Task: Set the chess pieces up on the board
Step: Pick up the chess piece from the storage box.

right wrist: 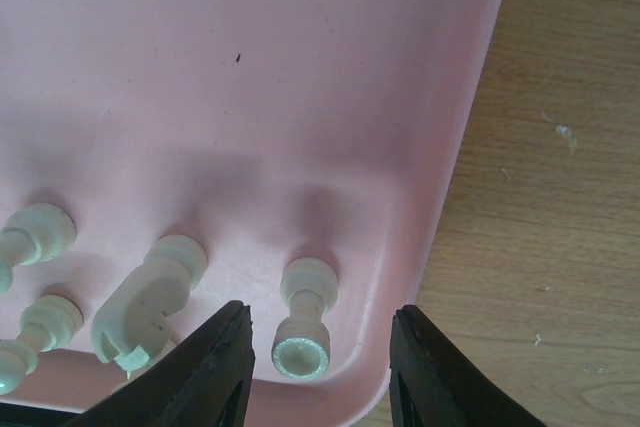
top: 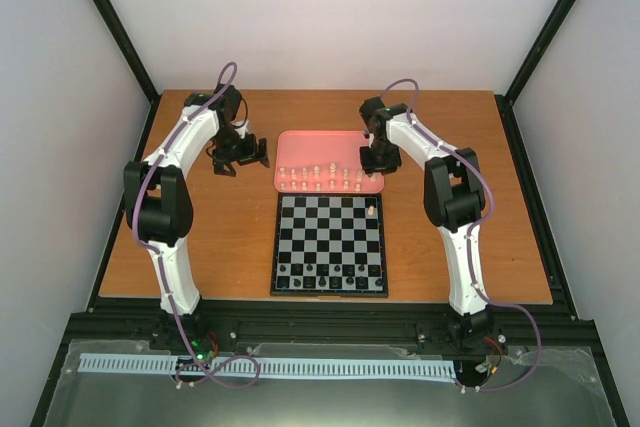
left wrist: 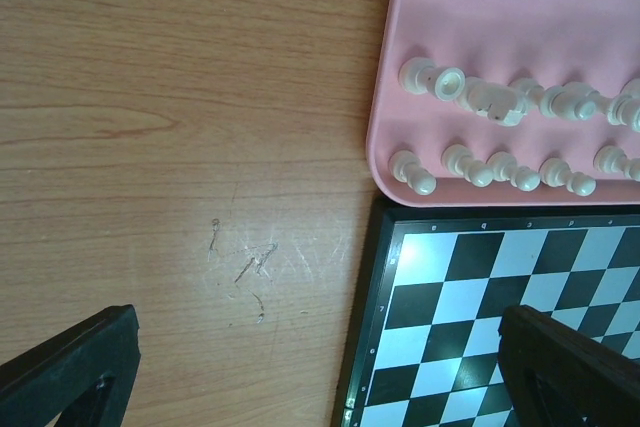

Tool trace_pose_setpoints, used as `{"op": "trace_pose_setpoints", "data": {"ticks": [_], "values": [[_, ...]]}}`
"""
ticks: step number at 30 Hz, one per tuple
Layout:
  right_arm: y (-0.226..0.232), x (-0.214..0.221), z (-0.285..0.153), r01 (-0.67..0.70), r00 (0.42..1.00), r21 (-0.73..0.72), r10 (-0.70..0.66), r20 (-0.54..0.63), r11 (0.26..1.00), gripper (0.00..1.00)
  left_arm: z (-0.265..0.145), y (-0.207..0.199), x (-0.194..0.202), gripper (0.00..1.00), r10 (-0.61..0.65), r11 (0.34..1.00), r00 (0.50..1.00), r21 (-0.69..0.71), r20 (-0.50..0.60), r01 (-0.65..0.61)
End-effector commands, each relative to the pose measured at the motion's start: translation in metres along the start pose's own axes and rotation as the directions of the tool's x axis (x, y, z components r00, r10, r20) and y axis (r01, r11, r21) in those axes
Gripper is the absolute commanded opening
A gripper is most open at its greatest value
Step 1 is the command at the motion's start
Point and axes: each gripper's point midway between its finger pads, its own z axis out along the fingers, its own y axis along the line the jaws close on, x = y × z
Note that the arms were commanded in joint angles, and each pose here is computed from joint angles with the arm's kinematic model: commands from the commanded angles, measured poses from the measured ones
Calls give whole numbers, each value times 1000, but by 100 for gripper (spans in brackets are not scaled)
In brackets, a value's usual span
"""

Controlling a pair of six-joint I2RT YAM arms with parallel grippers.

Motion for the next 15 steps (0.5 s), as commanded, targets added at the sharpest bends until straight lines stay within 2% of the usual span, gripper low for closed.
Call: {"op": "trace_pose_setpoints", "data": {"ticks": [1,15], "values": [[-1,1,7,5,1000,-5,-5,-9,1000,39,-3,-1,-4,100,24,1000,1000,-11,6,-24],[0,0,16,16,999,-21,-17,-35,1000,25,-4,0,-6,100,27,999,1000,-24,10,-27]]}}
